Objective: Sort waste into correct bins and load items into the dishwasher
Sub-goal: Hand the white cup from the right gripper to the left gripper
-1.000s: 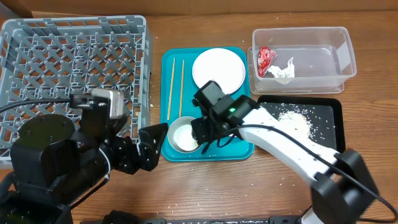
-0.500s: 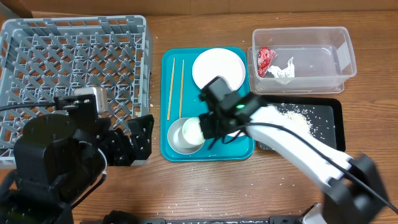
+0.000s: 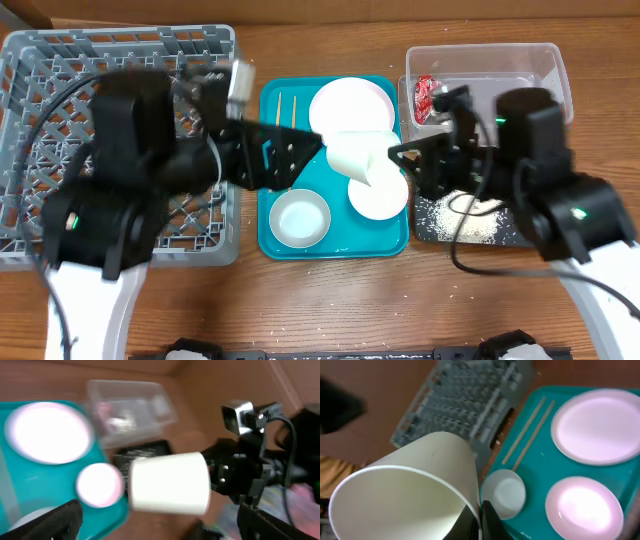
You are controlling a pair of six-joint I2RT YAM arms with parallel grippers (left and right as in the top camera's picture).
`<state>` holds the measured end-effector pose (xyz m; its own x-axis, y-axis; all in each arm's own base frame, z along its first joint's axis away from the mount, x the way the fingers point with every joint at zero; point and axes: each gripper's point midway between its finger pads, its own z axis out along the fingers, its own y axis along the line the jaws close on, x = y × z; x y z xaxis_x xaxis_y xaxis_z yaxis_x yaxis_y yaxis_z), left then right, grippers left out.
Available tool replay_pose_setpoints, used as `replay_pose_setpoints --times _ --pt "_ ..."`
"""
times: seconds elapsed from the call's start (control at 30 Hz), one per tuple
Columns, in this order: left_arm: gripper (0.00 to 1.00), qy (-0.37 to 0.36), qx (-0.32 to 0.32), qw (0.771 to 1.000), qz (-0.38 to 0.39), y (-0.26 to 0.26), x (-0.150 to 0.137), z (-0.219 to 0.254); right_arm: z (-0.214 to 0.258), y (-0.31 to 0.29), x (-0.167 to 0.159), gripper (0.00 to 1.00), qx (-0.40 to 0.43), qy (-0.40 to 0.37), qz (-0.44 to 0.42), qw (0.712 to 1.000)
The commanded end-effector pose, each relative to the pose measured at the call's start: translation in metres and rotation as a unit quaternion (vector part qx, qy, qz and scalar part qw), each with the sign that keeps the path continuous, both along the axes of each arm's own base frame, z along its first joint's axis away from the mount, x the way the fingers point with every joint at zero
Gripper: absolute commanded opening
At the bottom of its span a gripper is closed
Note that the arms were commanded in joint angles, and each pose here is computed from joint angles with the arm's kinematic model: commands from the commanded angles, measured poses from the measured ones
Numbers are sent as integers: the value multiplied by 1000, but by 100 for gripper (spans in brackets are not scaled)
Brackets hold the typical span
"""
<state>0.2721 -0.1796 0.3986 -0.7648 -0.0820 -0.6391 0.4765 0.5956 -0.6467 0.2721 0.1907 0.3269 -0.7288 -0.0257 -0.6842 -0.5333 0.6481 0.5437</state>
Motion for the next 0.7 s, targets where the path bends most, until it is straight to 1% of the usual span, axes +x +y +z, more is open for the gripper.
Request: replay_pose_setpoints --times 0.0,0.07,0.13,0.2,0.33,0.47,0.53,0.63,0.67 --pt "100 -14 -101 979 -175 -28 -35 26 51 8 -34 4 76 -78 107 988" --pt "100 -22 -140 960 -241 -34 -46 33 70 11 -47 4 109 -102 148 978" --pt "100 -30 -189 932 -307 -37 -59 43 80 15 -56 4 129 -118 180 968" --pt "100 -36 -214 916 -337 -37 -66 49 85 17 -59 4 140 -125 198 962" --pt "100 -28 -215 914 -343 -41 -69 47 100 21 -72 4 167 -158 254 939" --pt "100 -25 -215 909 -357 -46 -76 47 103 22 -69 4 168 -172 258 936" --pt "97 -23 -215 905 -367 -51 -81 48 103 23 -66 4 168 -176 259 935" --pt "86 -19 -216 898 -382 -57 -89 47 101 24 -62 4 168 -172 258 936" --pt "78 -18 -216 896 -386 -59 -91 48 99 24 -60 4 168 -168 257 937"
